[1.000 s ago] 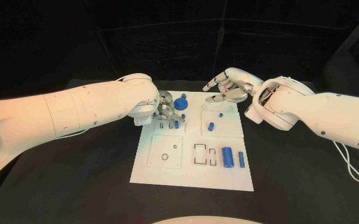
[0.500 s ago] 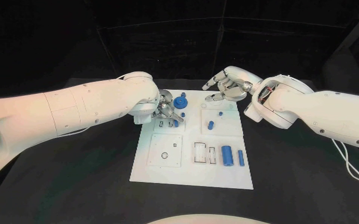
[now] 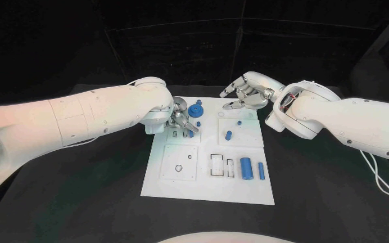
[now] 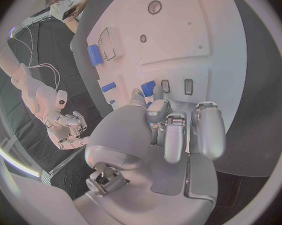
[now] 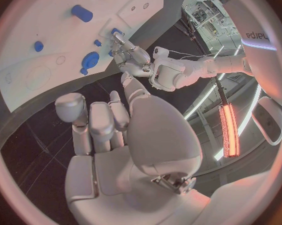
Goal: Assemble the parts on the task board
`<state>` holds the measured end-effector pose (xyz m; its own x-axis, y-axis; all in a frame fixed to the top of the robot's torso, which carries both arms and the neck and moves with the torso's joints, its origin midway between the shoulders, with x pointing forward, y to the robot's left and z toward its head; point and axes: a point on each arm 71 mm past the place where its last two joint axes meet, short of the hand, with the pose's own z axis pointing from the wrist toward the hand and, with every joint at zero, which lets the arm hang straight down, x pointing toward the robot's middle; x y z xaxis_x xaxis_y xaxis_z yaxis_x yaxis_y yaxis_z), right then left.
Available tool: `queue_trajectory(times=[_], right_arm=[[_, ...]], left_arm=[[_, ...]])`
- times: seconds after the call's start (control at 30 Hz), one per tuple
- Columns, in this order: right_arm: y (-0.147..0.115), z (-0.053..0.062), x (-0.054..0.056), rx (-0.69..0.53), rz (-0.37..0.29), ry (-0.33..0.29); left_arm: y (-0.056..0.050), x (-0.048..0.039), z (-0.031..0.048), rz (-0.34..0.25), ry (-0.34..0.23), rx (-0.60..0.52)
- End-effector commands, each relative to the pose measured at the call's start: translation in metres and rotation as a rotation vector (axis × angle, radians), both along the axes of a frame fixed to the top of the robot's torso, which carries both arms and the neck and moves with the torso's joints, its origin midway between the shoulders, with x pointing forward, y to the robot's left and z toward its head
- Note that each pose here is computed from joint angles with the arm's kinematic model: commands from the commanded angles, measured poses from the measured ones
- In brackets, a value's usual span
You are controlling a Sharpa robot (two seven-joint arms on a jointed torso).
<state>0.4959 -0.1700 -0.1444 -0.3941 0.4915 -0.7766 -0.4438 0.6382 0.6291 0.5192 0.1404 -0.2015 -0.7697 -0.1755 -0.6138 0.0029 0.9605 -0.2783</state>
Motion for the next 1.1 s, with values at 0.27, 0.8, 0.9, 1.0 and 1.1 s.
queue_trajectory(times=[0.27,0.8,0.9,1.0,1.1], right_arm=[[0.0014,0.0008,-0.0002,-0.006,0.008,0.004],[0.0027,0.0002,0.0002,-0.01,0.011,0.009],[0.0026,0.0001,0.0003,-0.01,0.011,0.01],[0.0027,0.0,0.0006,-0.011,0.011,0.011],[0.0026,-0.0002,0.0009,-0.013,0.011,0.012]], left_arm=[[-0.0045,-0.0006,0.0003,-0.014,0.005,0.014],[-0.0053,-0.0005,0.0005,-0.021,0.002,0.002],[-0.0045,-0.0002,0.0012,-0.016,-0.009,-0.012],[-0.0027,0.0,0.0024,-0.002,-0.023,-0.044],[0.0003,-0.0007,0.0033,0.02,-0.026,-0.084]])
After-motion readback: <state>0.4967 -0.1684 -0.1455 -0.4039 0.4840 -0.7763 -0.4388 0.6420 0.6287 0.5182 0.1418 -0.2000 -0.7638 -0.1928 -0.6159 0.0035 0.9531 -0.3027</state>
